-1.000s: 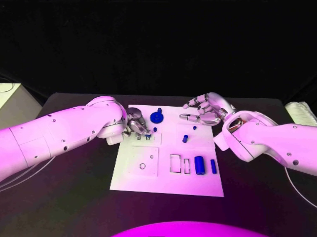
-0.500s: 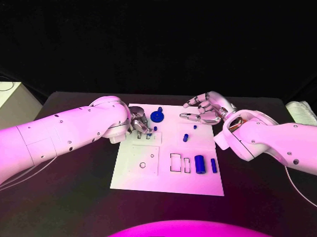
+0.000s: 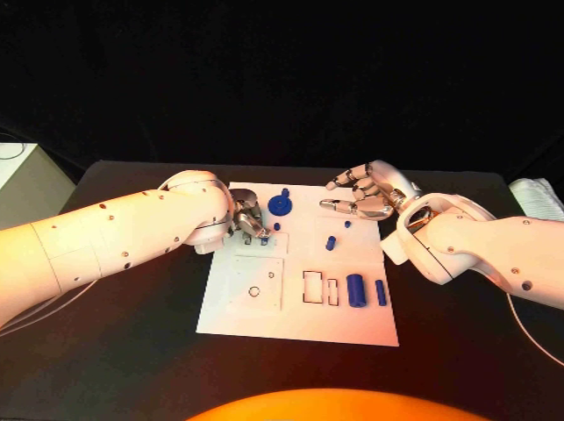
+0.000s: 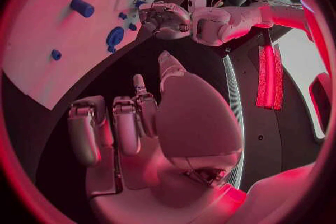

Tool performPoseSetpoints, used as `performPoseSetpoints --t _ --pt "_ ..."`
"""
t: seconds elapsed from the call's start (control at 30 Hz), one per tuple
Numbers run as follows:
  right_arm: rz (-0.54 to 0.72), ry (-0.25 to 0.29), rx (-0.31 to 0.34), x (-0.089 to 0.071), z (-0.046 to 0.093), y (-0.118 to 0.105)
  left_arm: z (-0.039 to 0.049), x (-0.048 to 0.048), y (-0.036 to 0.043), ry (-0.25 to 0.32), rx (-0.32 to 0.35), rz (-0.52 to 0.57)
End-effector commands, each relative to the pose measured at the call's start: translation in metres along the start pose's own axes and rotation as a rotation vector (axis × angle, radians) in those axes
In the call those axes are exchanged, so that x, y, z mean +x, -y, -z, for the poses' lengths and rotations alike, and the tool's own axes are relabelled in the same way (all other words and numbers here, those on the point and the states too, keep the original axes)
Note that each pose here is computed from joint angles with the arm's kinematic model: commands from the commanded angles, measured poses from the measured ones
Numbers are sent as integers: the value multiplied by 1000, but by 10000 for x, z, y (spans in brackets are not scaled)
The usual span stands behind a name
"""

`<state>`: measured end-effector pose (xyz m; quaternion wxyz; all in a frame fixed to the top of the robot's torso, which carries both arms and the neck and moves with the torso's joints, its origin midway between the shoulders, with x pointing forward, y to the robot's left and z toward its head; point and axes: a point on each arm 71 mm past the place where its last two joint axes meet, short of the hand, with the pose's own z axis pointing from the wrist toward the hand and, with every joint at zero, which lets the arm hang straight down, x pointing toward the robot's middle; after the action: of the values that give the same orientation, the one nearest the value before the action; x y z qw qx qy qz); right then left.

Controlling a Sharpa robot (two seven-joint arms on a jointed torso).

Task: Assemble the parts on the task board

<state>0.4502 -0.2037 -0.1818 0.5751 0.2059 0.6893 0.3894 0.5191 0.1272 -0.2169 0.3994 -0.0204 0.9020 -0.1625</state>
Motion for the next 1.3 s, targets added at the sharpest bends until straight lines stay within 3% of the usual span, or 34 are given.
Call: performPoseSetpoints --t 0.03,1.3 --pt "8 -14 -11 14 1 -10 1 9 10 1 -3 -28" --pt "9 -17 -11 20 1 -7 -12 119 -35 -31 -8 -25"
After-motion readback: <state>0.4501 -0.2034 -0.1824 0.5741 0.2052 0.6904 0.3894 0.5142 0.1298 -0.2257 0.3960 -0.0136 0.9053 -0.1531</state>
